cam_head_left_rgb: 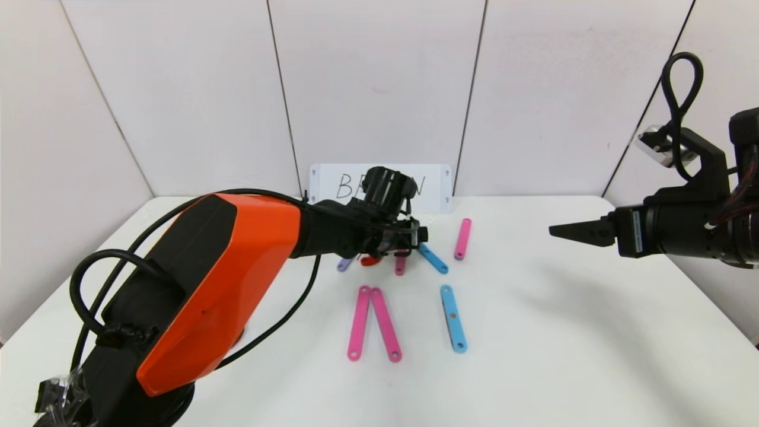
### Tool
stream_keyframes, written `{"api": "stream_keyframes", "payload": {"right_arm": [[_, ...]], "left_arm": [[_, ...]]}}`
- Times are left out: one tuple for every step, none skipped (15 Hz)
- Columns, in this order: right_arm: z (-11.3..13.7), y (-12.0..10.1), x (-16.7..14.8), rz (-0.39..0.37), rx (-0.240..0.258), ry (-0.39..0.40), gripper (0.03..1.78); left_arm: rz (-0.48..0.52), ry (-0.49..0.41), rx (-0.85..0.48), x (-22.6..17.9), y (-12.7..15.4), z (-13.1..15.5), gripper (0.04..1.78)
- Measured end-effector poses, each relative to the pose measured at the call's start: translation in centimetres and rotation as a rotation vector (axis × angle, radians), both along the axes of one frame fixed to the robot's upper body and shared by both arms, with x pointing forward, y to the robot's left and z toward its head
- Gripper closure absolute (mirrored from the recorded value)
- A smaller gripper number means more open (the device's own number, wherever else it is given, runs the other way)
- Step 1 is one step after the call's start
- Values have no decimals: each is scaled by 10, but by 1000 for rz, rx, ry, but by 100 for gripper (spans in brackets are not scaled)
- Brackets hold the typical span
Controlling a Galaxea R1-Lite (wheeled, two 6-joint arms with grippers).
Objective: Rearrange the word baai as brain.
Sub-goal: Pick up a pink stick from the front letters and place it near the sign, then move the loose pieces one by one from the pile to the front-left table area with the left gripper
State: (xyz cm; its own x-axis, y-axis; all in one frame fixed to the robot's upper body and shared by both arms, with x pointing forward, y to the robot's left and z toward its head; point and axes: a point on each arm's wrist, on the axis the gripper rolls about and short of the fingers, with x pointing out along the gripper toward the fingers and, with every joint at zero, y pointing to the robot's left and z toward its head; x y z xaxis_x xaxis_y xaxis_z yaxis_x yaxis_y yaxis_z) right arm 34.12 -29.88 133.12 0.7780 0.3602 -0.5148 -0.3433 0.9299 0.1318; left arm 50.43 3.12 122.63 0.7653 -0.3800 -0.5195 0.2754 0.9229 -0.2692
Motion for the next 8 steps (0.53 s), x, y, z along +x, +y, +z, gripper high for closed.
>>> {"api": "stream_keyframes", "payload": {"right_arm": [[0, 0, 0, 0, 0, 0, 7], [0, 0, 0, -1, 0, 0, 7], [0, 0, 0, -1, 0, 0, 7], [0, 0, 0, 0, 0, 1, 7], [0, 0, 0, 0, 0, 1, 7], [-1, 0, 0, 2, -1, 2, 7], [-1, 0, 1, 2, -2, 4, 7], [-2, 0, 1, 2, -2, 5, 7]], "left_arm": [[5, -7, -4, 1, 3, 4, 8], [11, -15, -6, 2, 6, 9, 8], [19, -21, -4, 3, 11, 14, 8], [23, -28, 7, 4, 16, 18, 8], [24, -37, 22, 6, 22, 23, 8], [29, -36, 37, 6, 29, 28, 8], [37, -25, 51, 6, 35, 32, 8], [45, -7, 64, 5, 42, 36, 8]]}}
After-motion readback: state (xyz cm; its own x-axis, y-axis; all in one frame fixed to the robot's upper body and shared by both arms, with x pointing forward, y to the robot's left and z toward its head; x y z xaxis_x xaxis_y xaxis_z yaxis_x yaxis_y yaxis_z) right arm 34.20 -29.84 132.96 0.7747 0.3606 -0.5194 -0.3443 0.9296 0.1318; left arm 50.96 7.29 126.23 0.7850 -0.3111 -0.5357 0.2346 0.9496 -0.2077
